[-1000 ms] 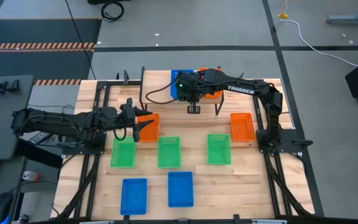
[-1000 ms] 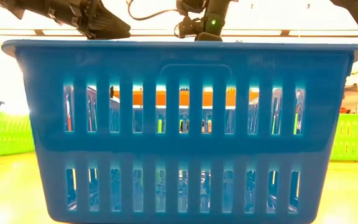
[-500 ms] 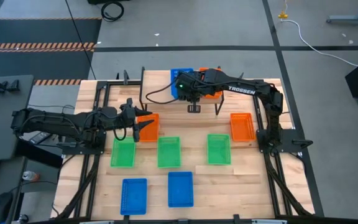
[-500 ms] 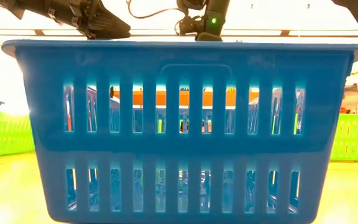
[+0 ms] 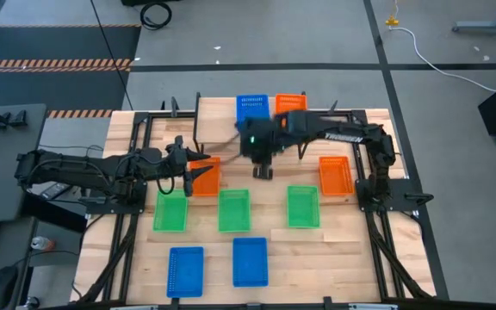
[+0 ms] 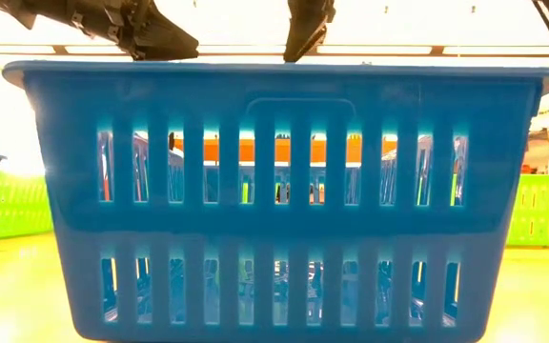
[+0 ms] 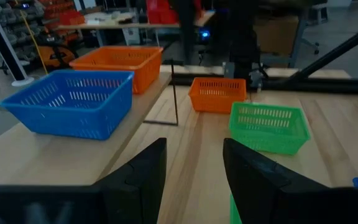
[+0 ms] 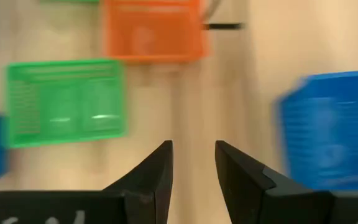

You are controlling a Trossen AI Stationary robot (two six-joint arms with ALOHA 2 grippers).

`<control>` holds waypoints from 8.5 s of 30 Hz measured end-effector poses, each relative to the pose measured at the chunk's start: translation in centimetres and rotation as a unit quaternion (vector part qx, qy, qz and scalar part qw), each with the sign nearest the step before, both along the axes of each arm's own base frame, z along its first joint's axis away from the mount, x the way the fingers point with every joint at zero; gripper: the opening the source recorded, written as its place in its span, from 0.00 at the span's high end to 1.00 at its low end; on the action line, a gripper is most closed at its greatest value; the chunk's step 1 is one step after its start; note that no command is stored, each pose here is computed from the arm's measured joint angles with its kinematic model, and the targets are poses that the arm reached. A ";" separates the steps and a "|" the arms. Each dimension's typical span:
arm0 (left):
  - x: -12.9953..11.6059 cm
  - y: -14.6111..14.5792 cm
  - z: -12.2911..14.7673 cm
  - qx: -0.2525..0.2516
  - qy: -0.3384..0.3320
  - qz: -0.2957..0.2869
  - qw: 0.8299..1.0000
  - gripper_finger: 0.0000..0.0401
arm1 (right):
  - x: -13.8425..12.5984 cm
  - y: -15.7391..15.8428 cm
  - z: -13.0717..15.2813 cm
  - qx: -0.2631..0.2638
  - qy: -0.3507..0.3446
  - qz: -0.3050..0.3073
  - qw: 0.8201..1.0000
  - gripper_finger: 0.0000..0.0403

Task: Stack baskets on shelf by color
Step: Put the middle green bin on the shelf

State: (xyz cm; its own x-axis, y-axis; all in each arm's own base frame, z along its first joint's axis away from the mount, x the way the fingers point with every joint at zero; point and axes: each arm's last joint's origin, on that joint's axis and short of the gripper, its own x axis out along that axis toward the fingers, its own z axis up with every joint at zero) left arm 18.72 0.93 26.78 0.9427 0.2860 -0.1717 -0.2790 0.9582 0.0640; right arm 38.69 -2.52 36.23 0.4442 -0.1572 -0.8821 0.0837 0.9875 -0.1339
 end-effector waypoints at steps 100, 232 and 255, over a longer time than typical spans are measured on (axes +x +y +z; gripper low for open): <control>14.0 -11.8 -4.2 -0.011 0.467 -0.082 0.881 0.98 | -21.6 10.5 -5.6 0.050 -0.071 -0.149 0.985 0.68; 10.3 12.0 3.4 0.004 0.572 0.035 0.820 0.77 | -21.1 10.7 -5.5 0.036 -0.096 -0.131 0.986 0.68; 10.7 12.2 3.5 -0.013 0.543 0.071 0.837 0.78 | -21.0 10.7 -5.5 0.036 -0.096 -0.131 0.986 0.68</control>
State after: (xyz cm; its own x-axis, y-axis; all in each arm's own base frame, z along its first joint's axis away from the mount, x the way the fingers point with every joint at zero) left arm 29.39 13.13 30.29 0.1839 0.3647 -0.9128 -0.1801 0.9254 0.3335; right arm 17.64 8.19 30.77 0.5560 -0.2288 -0.7991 0.3548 0.9347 -0.0208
